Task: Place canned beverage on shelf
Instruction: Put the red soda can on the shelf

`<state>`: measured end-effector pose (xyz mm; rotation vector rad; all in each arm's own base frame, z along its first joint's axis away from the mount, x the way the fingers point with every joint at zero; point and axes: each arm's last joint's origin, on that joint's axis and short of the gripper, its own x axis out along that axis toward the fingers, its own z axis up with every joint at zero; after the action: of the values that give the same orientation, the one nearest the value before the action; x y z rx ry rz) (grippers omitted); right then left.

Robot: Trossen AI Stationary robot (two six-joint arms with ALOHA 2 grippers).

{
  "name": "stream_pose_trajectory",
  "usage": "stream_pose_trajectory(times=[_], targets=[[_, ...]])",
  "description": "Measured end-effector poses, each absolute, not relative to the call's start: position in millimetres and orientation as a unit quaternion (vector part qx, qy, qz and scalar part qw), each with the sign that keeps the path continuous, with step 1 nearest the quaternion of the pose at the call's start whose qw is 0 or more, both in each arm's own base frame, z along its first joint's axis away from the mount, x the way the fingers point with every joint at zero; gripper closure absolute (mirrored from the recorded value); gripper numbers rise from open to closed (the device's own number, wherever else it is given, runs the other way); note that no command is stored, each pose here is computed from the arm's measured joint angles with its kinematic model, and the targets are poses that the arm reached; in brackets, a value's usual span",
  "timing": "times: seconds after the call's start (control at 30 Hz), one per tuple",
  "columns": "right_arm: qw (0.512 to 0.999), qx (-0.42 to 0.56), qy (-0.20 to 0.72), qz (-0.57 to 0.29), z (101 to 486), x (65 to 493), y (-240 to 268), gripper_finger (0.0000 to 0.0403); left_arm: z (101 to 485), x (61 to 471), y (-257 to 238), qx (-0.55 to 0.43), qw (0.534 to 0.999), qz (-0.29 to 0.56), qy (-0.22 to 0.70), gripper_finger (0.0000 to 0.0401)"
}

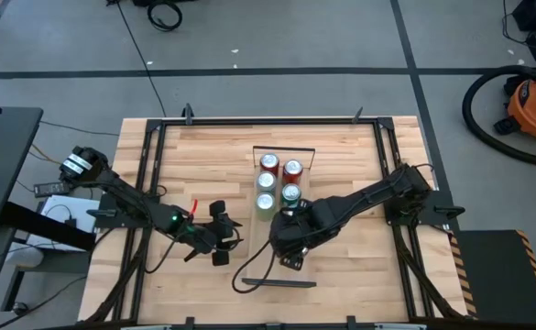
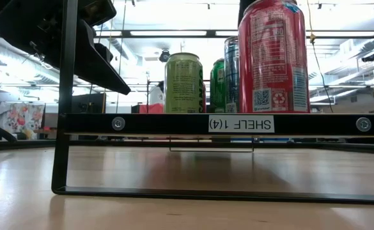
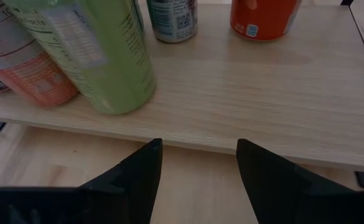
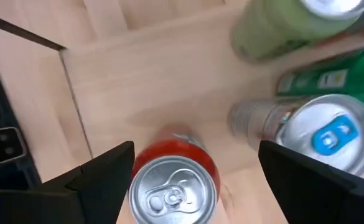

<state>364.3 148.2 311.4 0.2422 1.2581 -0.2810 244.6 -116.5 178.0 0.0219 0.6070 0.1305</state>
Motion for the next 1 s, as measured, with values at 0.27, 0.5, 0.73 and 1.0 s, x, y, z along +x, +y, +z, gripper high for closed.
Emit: stream_pose_trajectory(times=[0.27,0.5,0.73,1.0], targets=[[0.820,0.034,0.569,-0.056,335.0,342.5,162.1,0.0049,178.0,244.6,-116.4,0.011,0.952,0.064,0.299,0.0184],[0.807,-0.091,0.583,-0.034,328.6,315.4,189.7,0.0049,177.8,243.7,-117.7,0.007,0.952,0.064,0.300,0.0184],[0.792,-0.100,0.600,-0.054,305.6,300.0,197.7,0.0054,178.1,244.0,-117.9,0.003,0.953,0.064,0.298,0.0184],[0.833,-0.037,0.548,-0.059,286.2,278.5,182.8,0.0057,178.1,244.0,-117.9,0.003,0.952,0.064,0.298,0.0184]])
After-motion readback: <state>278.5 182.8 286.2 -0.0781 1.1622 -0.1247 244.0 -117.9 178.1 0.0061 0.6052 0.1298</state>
